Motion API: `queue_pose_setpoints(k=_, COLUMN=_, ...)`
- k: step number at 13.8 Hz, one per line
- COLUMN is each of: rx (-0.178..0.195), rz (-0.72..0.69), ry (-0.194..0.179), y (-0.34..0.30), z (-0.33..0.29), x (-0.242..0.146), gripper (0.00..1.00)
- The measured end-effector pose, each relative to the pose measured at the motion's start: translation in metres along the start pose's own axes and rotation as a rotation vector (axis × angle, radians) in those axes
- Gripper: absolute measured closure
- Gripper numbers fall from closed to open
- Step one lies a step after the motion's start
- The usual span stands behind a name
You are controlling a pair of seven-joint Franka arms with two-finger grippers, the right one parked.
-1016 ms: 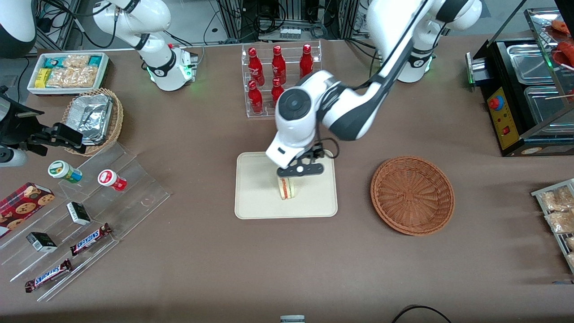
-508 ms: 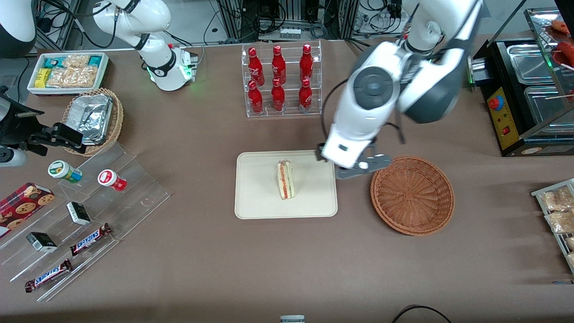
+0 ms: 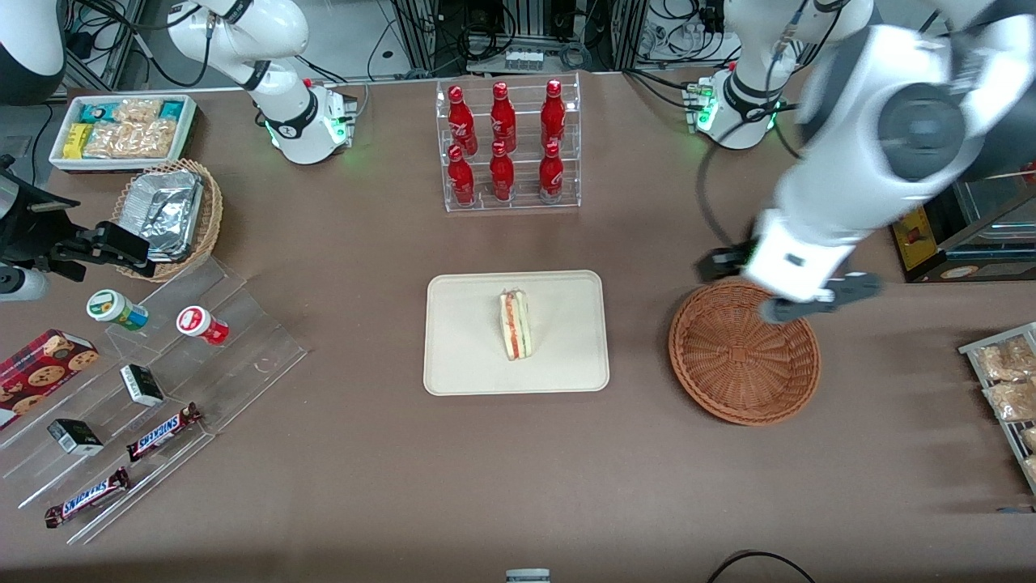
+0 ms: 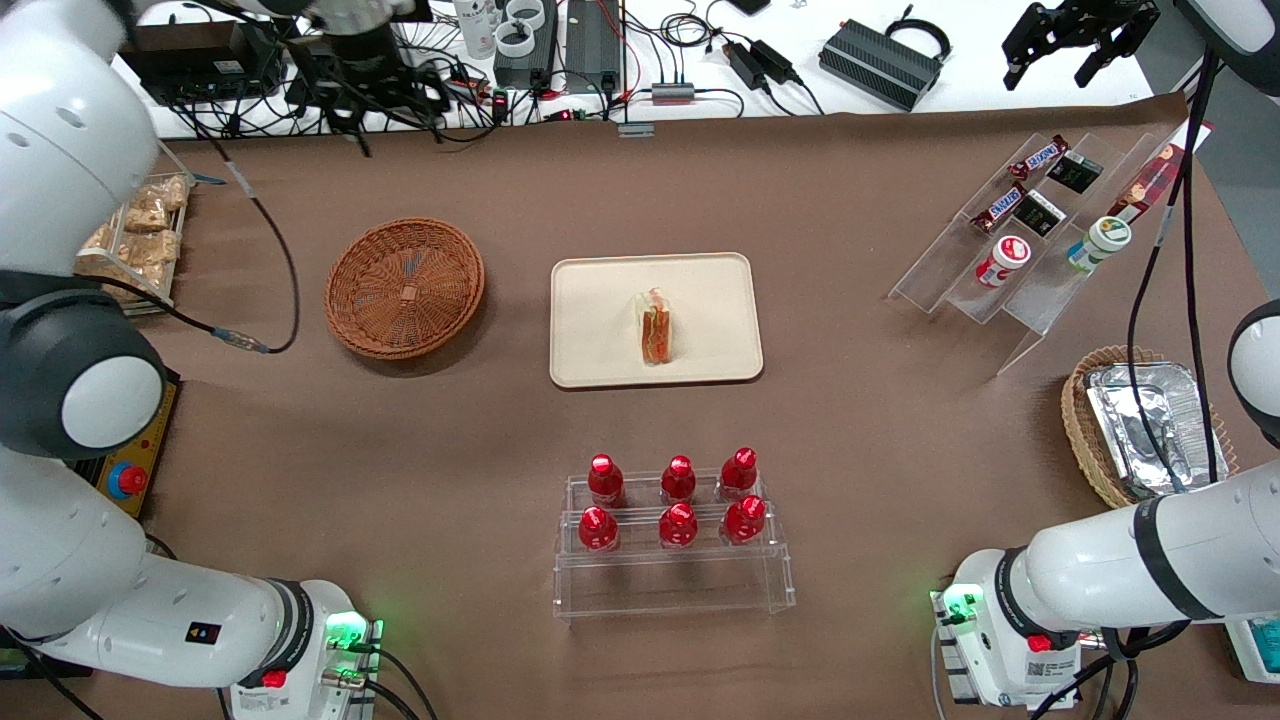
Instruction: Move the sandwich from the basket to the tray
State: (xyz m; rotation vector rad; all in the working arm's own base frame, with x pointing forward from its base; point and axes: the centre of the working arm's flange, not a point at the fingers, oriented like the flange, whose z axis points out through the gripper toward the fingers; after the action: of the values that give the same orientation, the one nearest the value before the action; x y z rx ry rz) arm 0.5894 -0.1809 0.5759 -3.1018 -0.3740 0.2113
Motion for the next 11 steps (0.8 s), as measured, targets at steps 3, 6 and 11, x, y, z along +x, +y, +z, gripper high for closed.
queue_pose_setpoints(k=3, rx=-0.009, rz=0.058, ry=-0.017, y=-0.066, z=-0.009, x=0.025, gripper=0.0)
queue_pose_setpoints(k=6, rx=-0.015, rz=0.174, ry=-0.03, y=-0.114, z=-0.013, x=0.033, gripper=0.0)
queue_pose_setpoints(k=11, rx=-0.011, rz=0.259, ry=-0.006, y=-0.15, z=-0.032, x=0.008, gripper=0.0)
